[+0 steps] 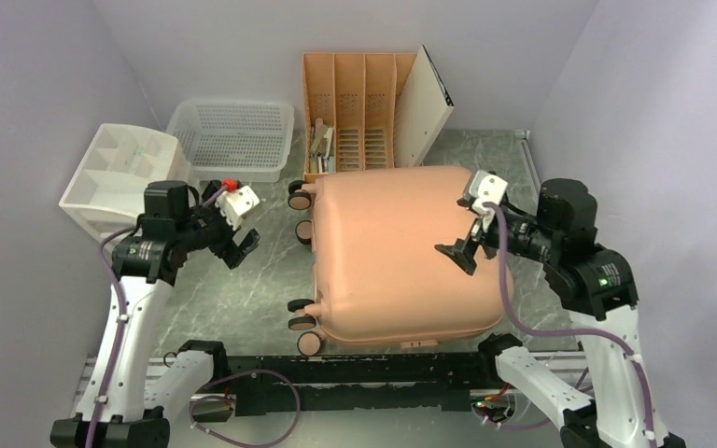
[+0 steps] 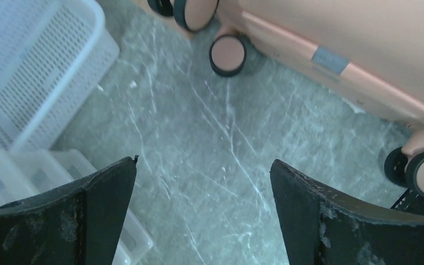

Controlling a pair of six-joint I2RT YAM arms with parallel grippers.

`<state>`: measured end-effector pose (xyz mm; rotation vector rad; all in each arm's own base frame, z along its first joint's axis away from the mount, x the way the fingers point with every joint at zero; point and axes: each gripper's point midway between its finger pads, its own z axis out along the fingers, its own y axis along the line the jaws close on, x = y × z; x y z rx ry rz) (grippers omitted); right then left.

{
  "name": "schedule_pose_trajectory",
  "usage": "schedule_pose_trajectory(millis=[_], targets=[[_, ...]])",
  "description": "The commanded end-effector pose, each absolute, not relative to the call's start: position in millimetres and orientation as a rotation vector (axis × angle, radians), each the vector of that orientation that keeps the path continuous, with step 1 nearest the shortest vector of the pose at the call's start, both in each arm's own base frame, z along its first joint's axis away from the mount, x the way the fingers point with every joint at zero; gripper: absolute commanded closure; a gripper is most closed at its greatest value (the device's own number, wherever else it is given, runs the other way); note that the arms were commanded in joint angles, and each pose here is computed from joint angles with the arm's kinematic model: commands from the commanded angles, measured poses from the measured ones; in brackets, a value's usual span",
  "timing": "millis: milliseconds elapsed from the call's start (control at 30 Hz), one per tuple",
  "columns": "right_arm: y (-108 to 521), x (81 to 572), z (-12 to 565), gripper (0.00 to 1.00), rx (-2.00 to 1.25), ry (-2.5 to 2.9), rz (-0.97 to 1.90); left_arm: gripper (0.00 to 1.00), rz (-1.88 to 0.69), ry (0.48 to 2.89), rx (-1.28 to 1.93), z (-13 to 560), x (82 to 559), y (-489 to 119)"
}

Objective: Open, take out, and arrange the luggage
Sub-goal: Adjust the luggage at the center of the board.

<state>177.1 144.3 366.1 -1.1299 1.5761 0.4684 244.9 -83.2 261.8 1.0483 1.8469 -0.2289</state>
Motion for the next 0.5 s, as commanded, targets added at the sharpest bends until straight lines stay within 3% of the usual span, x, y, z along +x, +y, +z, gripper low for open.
schedule_pose_trajectory(millis=[0, 467], targets=[[132, 203, 355, 0.00, -1.086, 1.576, 0.319, 0.04, -0.116, 1.850, 1.058, 247, 261, -71], [104, 244, 292, 0.00, -0.894, 1.712, 0.135, 0.04, -0.010, 1.914, 1.203, 173, 270, -111]])
